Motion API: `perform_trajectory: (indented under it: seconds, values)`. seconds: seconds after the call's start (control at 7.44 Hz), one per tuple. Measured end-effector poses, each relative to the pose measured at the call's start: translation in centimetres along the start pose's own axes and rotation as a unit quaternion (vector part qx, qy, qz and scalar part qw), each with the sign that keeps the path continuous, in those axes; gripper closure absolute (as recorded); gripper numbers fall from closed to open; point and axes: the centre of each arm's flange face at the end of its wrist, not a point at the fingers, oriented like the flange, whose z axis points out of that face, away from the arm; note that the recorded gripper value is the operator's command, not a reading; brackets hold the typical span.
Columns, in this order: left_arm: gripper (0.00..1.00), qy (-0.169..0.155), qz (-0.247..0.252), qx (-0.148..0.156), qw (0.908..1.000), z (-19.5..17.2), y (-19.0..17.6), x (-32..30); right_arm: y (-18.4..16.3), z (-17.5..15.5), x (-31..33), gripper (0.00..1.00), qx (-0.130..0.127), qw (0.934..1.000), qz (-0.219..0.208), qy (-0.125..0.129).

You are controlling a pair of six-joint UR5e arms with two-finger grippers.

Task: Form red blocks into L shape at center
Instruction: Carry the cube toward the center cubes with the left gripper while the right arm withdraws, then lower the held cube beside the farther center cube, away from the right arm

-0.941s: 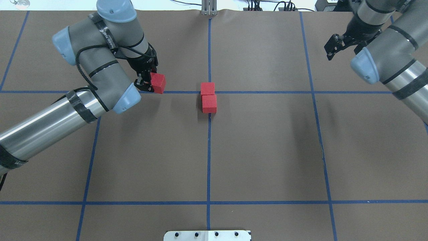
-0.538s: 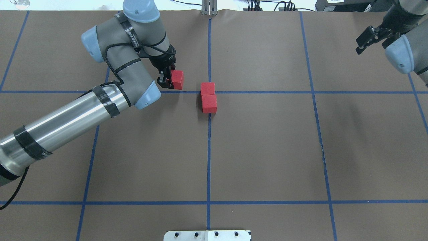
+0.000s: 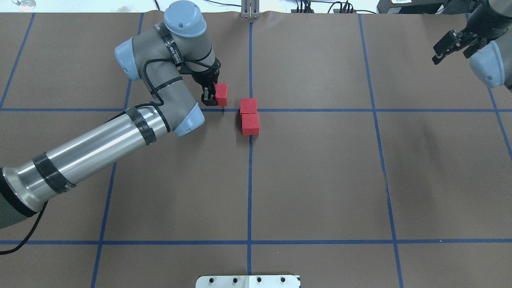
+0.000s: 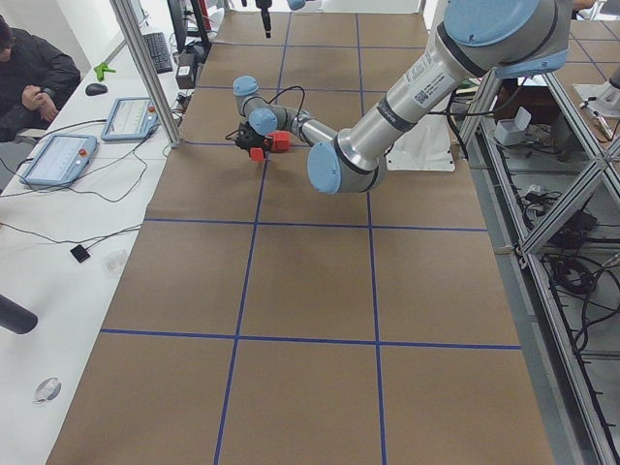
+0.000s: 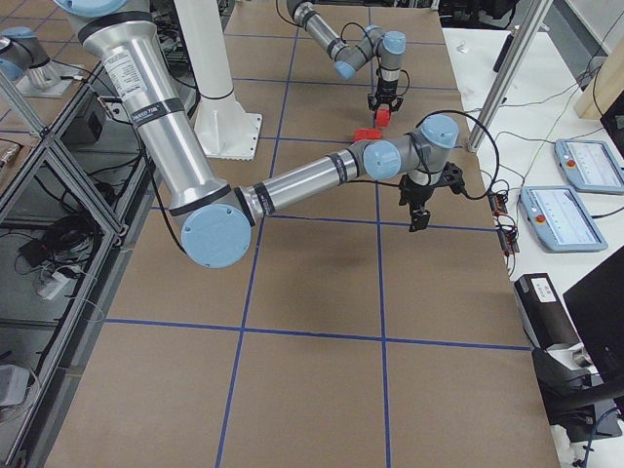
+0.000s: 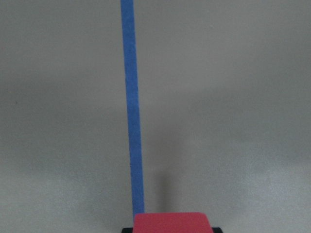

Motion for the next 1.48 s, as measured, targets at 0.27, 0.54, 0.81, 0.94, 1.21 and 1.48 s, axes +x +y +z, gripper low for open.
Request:
perform_trajectory:
  seconds: [0.27, 0.54, 0.81, 0.94, 1.21, 1.48]
  values:
    - [1.0, 0.0, 0.001, 0.001, 1.0, 0.7, 1.2, -0.9, 0.0, 0.0, 0.0, 0.01, 0.0, 1.0, 0.0, 0.0]
    - [1.0, -0.001, 0.008, -0.005, 1.0, 1.1, 1.9, -1.6, 0.0, -0.1, -0.1, 0.01, 0.001, 1.0, -0.001, 0.0]
    - [1.0, 0.003, 0.017, -0.016, 0.9997, 1.0, 2.3, -1.8, 0.0, -0.2, -0.2, 0.01, 0.002, 1.0, -0.002, 0.001]
    - [1.0, 0.006, 0.021, -0.022, 0.9995, 0.8, 2.4, -1.7, 0.0, -0.2, -0.2, 0.01, 0.003, 1.0, -0.002, 0.002]
    - [1.0, 0.009, 0.023, -0.029, 0.9993, 0.5, 2.4, -1.6, 0.0, -0.3, -0.2, 0.01, 0.004, 1.0, -0.003, 0.004]
    - [1.0, 0.004, 0.022, -0.032, 0.9992, 0.5, 2.2, -1.5, 0.0, -0.4, -0.3, 0.01, 0.005, 1.0, -0.004, 0.005]
